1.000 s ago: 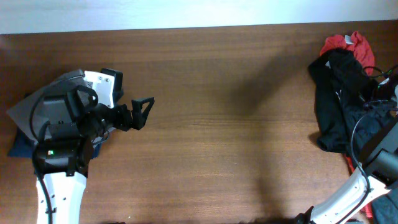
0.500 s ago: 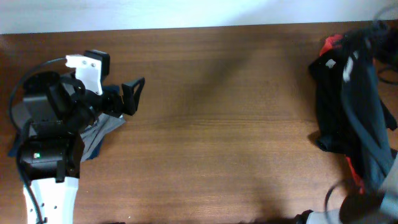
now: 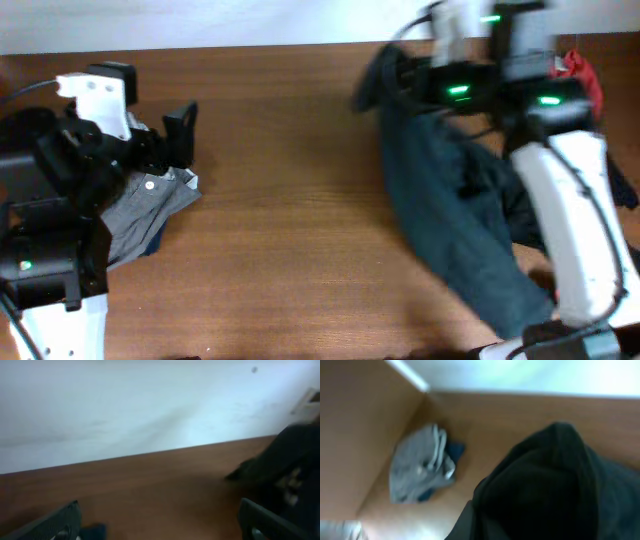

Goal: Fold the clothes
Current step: 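Pull the dark green shirt from the pile onto the table center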

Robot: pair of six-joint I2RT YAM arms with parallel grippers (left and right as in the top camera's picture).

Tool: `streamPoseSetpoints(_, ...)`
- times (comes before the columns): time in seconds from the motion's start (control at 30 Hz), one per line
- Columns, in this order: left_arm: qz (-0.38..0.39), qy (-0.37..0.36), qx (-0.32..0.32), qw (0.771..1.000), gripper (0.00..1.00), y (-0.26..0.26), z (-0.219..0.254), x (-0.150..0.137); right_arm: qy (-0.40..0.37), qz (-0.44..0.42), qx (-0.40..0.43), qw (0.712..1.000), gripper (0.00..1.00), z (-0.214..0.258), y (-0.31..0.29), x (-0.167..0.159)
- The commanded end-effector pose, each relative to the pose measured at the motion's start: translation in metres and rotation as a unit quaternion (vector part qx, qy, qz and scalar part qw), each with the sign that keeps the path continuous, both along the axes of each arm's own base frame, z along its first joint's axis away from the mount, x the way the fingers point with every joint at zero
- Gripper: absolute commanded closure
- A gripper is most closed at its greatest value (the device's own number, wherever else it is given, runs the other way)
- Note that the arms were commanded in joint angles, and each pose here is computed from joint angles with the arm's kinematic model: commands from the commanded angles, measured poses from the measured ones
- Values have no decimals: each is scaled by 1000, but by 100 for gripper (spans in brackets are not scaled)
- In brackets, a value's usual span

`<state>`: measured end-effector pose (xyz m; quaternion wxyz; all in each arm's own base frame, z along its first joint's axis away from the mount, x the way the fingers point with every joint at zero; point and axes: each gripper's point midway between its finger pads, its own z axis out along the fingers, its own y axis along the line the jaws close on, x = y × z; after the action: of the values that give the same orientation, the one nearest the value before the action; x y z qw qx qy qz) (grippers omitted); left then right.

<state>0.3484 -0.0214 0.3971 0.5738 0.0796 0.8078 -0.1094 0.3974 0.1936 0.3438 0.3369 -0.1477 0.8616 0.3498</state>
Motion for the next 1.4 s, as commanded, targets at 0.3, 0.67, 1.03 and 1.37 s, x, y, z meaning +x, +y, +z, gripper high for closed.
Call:
streamPoseSetpoints(0.3,9,10,39,999,1,9,-1,-17,-6,21,-125,992,49,-45,68,-22)
streamPoseSetpoints(0.67,-25,89,19,996,1,-5,-41,-9,159,-196,-151,956,29,-101,-94,24)
streamPoseSetpoints(1.03,-108,295,13,949,9,-62,-171,28,309,-209,-187,909,28,-211,-121,34)
streamPoseSetpoints(1.37,-140,343,29,928,11,-85,-208,30,379,-238,-292,845,25,-299,-154,29)
